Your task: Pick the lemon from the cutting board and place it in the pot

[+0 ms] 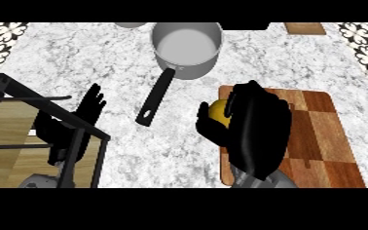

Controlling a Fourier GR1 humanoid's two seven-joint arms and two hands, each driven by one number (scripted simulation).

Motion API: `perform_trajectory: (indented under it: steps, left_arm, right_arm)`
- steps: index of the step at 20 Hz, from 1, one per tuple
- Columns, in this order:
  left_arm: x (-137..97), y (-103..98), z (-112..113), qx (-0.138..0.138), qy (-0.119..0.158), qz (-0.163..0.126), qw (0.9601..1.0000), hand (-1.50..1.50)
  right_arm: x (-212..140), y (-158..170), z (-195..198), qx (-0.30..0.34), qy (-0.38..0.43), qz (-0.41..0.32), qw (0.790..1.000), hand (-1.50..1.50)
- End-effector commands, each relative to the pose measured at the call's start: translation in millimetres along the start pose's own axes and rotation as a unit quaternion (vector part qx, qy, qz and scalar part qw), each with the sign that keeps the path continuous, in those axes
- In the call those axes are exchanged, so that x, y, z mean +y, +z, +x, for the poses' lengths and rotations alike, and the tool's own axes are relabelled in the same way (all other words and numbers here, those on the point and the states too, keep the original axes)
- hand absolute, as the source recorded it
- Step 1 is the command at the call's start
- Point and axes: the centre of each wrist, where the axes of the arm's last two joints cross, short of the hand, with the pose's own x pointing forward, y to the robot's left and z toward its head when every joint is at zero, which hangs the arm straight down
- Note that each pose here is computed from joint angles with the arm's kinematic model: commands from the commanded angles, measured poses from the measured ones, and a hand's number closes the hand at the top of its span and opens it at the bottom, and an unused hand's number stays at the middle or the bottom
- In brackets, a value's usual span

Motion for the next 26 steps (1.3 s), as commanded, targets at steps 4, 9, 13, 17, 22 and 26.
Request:
perform_trajectory:
  steps: [4,9,13,17,22,26]
  left_arm:
    - [-26,-10,31,-0.070,-0.011,-0.033,0.9969,0.00]
    - [-21,-18,44,-0.075,-0.013,-0.041,0.9963,0.00]
    - [-35,-15,34,-0.076,-0.006,-0.049,0.9959,0.00]
    - [-36,-17,31,-0.069,-0.009,-0.049,0.9964,0.00]
    - [-28,-19,42,-0.079,-0.017,-0.052,0.9954,0.00]
    - [-39,-14,35,-0.078,-0.002,-0.048,0.9958,0.00]
  right_arm:
    - [-53,10,54,0.030,-0.023,-0.101,0.994,1.50]
    - [-71,-15,72,0.041,-0.030,-0.095,0.994,1.50]
    - [-69,-35,87,0.060,-0.030,-0.079,0.995,1.50]
    - [-80,-66,102,0.094,-0.030,-0.067,0.993,1.50]
    - [-63,-91,113,0.114,-0.026,-0.044,0.992,1.50]
    - [-44,-119,116,0.112,-0.003,-0.010,0.994,1.50]
